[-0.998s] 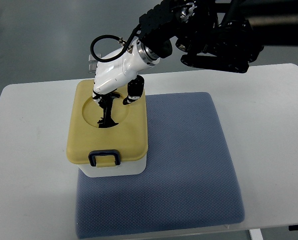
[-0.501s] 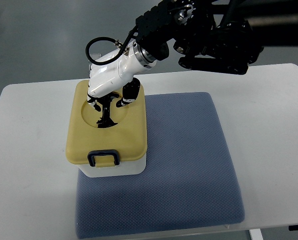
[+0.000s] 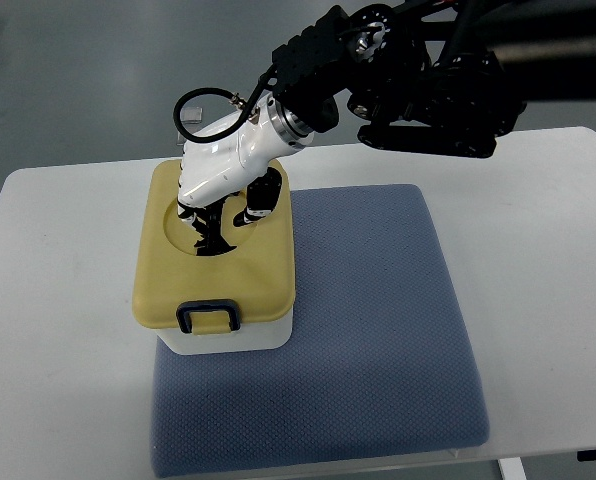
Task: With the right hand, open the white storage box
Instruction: 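Lift the yellow lid off the white box with the right hand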
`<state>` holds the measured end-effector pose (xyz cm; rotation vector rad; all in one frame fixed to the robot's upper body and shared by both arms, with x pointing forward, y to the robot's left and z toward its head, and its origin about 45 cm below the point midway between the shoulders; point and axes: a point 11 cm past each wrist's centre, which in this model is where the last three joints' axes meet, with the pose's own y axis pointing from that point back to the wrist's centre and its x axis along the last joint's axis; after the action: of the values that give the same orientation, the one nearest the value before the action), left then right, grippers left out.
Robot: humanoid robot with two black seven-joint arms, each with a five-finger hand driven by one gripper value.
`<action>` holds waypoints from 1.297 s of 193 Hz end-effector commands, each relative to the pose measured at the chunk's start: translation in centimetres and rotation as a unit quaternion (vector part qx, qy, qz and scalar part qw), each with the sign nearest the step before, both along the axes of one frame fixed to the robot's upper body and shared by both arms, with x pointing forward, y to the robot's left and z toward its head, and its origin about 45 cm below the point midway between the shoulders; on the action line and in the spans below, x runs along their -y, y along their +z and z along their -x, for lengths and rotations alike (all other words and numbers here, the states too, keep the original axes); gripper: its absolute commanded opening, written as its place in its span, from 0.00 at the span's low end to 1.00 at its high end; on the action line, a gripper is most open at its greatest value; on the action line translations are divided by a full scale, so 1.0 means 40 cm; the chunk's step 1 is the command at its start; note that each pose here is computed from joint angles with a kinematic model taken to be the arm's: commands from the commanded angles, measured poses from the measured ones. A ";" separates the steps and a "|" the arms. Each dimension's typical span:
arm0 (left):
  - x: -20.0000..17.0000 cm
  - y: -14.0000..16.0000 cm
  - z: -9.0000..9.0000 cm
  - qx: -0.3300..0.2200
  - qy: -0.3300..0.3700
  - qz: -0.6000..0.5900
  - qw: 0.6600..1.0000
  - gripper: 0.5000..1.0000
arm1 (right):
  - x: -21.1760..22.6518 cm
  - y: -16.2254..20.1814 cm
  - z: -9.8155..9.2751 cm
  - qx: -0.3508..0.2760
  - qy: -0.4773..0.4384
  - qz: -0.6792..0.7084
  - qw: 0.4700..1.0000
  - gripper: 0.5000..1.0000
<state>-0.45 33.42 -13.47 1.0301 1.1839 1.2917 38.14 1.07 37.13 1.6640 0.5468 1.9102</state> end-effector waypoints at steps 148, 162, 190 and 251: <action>0.000 0.000 0.000 0.000 0.000 0.001 1.000 1.00 | -0.074 0.146 0.013 0.064 0.041 -0.078 0.994 0.00; 0.000 0.000 0.000 0.000 0.000 0.000 1.000 1.00 | -0.078 0.162 0.015 0.068 0.041 -0.079 0.994 0.00; 0.000 0.000 0.000 0.000 0.000 0.000 1.000 1.00 | -0.078 0.177 0.011 0.072 0.034 -0.073 0.994 0.00; 0.000 0.000 0.000 0.000 0.000 0.000 1.000 1.00 | -0.031 0.288 -0.019 0.105 0.000 -0.083 0.991 0.00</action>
<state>-0.45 33.42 -13.47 1.0299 1.1841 1.2915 38.47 3.19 46.72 1.5578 0.3668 2.1375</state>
